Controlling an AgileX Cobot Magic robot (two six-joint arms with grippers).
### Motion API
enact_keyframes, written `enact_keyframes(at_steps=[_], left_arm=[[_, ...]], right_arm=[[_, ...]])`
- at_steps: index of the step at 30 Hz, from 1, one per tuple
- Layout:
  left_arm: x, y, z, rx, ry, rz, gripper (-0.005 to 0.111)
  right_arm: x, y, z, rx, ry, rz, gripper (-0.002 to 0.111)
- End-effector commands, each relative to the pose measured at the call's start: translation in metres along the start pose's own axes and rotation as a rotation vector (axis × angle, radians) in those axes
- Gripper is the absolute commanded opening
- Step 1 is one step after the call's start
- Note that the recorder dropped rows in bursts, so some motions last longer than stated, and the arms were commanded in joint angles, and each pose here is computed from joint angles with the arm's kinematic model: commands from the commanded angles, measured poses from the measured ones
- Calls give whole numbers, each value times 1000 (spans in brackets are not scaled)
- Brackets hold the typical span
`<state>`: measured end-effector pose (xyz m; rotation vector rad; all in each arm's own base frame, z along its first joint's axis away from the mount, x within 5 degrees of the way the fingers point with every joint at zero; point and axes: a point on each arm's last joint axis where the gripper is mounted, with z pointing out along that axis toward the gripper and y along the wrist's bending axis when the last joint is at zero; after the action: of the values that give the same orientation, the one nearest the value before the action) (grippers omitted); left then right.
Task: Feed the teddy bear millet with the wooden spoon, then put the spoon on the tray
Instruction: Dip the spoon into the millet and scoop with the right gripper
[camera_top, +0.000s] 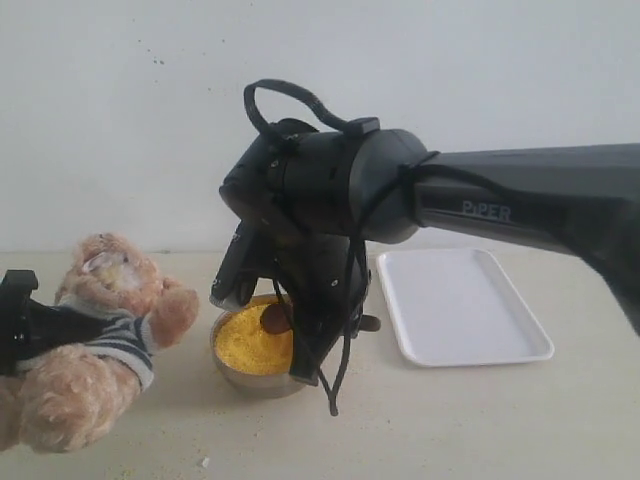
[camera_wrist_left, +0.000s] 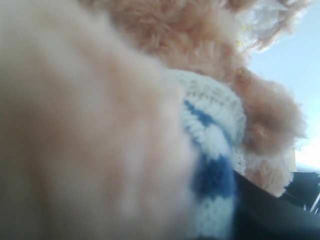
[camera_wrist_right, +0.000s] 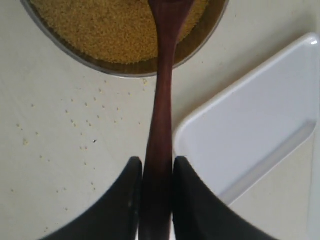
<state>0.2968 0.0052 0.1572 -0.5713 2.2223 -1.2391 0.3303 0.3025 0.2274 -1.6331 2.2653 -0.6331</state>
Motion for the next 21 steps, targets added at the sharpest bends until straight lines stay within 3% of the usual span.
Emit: enact_keyframes(at_steps=[1, 11, 21], left_arm=[[-9, -7, 0, 19, -31, 44, 4], [-9, -8, 0, 28, -29, 46, 4], [-9, -8, 0, 28, -28, 100, 4]], right_arm=[[-3, 5, 10, -26, 19, 1, 0], [-8, 13, 9, -106, -36, 43, 0], [-5, 11, 6, -109, -10, 117, 0]])
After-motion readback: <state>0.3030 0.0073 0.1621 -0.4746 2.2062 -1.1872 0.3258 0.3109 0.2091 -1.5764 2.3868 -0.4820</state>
